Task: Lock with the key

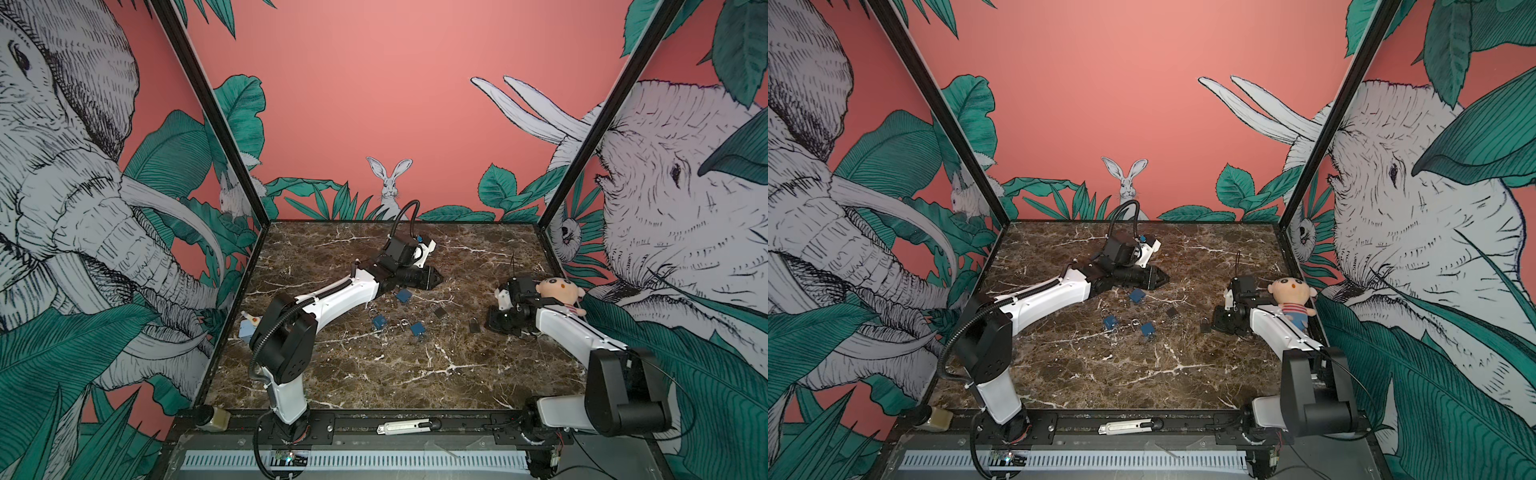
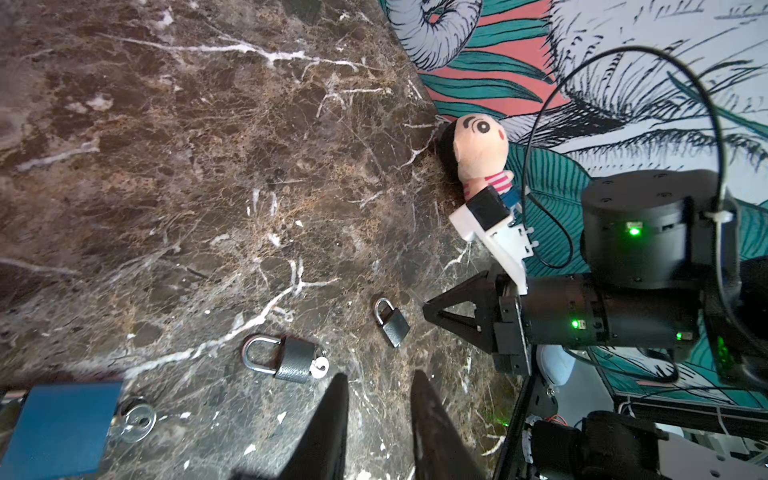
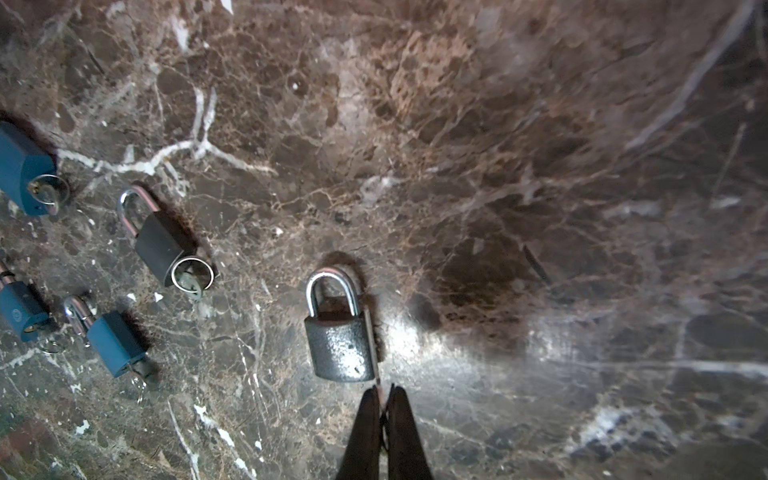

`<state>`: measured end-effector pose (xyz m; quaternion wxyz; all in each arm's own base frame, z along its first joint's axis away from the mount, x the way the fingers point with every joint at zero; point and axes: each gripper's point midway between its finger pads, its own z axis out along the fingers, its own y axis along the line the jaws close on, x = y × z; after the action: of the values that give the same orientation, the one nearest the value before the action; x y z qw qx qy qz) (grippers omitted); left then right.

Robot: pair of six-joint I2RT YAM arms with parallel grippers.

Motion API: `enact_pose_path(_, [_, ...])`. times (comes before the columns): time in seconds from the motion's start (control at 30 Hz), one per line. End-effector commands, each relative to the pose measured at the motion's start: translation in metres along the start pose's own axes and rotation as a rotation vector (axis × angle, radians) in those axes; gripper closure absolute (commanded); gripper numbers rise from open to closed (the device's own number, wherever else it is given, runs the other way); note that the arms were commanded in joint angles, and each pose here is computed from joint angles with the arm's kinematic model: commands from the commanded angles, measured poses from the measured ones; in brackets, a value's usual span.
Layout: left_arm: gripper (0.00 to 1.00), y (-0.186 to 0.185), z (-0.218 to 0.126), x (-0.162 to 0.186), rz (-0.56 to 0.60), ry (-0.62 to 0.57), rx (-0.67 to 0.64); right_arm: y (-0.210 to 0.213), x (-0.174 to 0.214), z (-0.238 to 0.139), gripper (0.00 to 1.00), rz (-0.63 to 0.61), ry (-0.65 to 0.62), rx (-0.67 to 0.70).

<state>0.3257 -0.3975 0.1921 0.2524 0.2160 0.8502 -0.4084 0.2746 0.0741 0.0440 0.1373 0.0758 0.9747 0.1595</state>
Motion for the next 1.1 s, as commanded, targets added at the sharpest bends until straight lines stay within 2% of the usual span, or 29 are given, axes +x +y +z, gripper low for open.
enact_pose_path(0.0, [0.71,-0.007,-0.016,-0.015,0.016,-0.066,0.007,-0.002,-0.001,0.008,1.0,0.0,-0.005,0.021])
enact_pose_path(0.37, [0.71,-0.002,-0.011,-0.01,0.002,-0.046,0.008,-0.009,0.007,0.018,1.0,-0.003,0.024,0.056])
enact_pose_path(0.63, [0.71,0.0,-0.009,-0.008,0.001,-0.041,0.005,-0.006,0.008,0.018,0.94,-0.007,0.025,0.05])
enact_pose_path(0.77, [0.71,0.001,-0.009,-0.009,-0.007,-0.047,0.005,-0.005,0.008,0.017,0.88,-0.012,0.022,0.049])
enact_pose_path(1.07, [0.72,0.002,-0.011,-0.011,-0.013,-0.055,0.005,0.001,0.0,-0.006,0.81,-0.032,-0.026,0.058])
